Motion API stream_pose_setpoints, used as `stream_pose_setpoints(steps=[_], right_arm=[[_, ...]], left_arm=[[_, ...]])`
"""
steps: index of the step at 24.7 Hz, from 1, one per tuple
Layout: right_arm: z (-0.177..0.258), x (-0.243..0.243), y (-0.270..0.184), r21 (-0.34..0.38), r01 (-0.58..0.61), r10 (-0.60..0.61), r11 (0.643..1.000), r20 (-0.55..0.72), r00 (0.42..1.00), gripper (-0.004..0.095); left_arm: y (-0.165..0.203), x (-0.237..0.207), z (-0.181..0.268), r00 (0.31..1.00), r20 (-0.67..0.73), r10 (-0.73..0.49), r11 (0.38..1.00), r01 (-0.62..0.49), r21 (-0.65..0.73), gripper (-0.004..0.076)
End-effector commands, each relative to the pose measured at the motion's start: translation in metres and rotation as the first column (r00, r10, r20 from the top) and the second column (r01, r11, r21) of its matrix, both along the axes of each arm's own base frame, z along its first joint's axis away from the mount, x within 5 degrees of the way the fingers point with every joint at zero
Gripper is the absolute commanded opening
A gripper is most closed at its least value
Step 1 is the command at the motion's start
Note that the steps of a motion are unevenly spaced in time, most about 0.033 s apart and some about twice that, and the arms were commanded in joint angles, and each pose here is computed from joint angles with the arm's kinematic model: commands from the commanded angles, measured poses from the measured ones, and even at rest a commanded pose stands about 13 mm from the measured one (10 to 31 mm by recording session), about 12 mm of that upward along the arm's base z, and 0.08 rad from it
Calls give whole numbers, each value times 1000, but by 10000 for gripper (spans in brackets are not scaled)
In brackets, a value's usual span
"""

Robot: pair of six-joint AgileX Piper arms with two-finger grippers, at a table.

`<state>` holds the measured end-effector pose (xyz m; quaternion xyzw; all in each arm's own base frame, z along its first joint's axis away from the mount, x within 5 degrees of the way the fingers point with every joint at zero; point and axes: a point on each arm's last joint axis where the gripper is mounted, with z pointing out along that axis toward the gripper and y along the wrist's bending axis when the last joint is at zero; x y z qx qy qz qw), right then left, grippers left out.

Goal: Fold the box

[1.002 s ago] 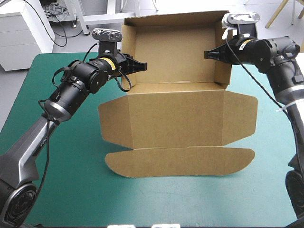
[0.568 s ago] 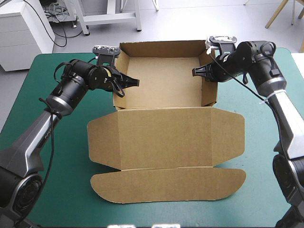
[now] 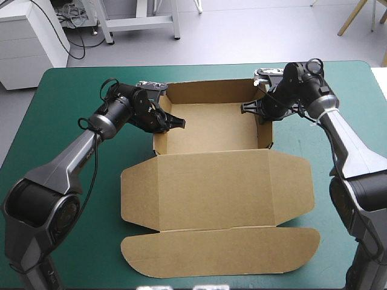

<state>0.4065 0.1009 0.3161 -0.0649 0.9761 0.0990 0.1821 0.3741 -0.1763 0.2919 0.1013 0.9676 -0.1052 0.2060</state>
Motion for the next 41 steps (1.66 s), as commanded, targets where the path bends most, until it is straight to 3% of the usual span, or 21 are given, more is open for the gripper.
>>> stream_pose_setpoints(steps=[1,5,9,12,14,16,19,20,23,26,34,41], right_arm=[[33,-6,14,54,1,-9,999,153,988,0],[28,-6,37,34,-11,5,999,184,983,0],[3,-4,49,-9,-45,46,999,77,996,0],[-2,-4,48,-36,-77,78,996,49,996,10],[-3,-4,48,-45,-81,83,996,48,995,49],[-3,-5,48,-49,-85,87,995,40,995,118],[-4,-7,47,-57,-94,95,994,18,995,290],[-4,-7,47,-60,-100,101,993,14,995,357],[0,-8,46,-67,-100,102,993,27,994,729],[8,-9,43,-81,-89,95,993,65,993,901],[65,-24,22,-125,-56,89,991,282,955,914],[135,-66,-17,-104,-14,61,994,467,882,914]], left_arm=[[-15,-5,22,994,84,-71,995,76,-57,-8],[-23,0,9,994,74,-79,995,84,-62,-8],[-26,-1,-1,994,11,-107,993,107,-59,14],[-25,-3,-3,991,-15,-133,990,132,-44,160],[-23,-4,-4,990,-24,-135,990,135,-36,314],[-23,-4,-4,990,-28,-136,990,135,-35,482],[-23,-4,-4,990,-34,-137,990,136,-33,625],[-22,-5,-2,990,-31,-138,990,137,-31,639],[-20,-7,7,990,-3,-139,990,139,-23,640],[-16,-8,26,988,62,-141,990,142,-4,640],[12,-16,95,960,253,-121,991,100,94,635],[55,-75,173,887,415,-201,961,95,261,623]])
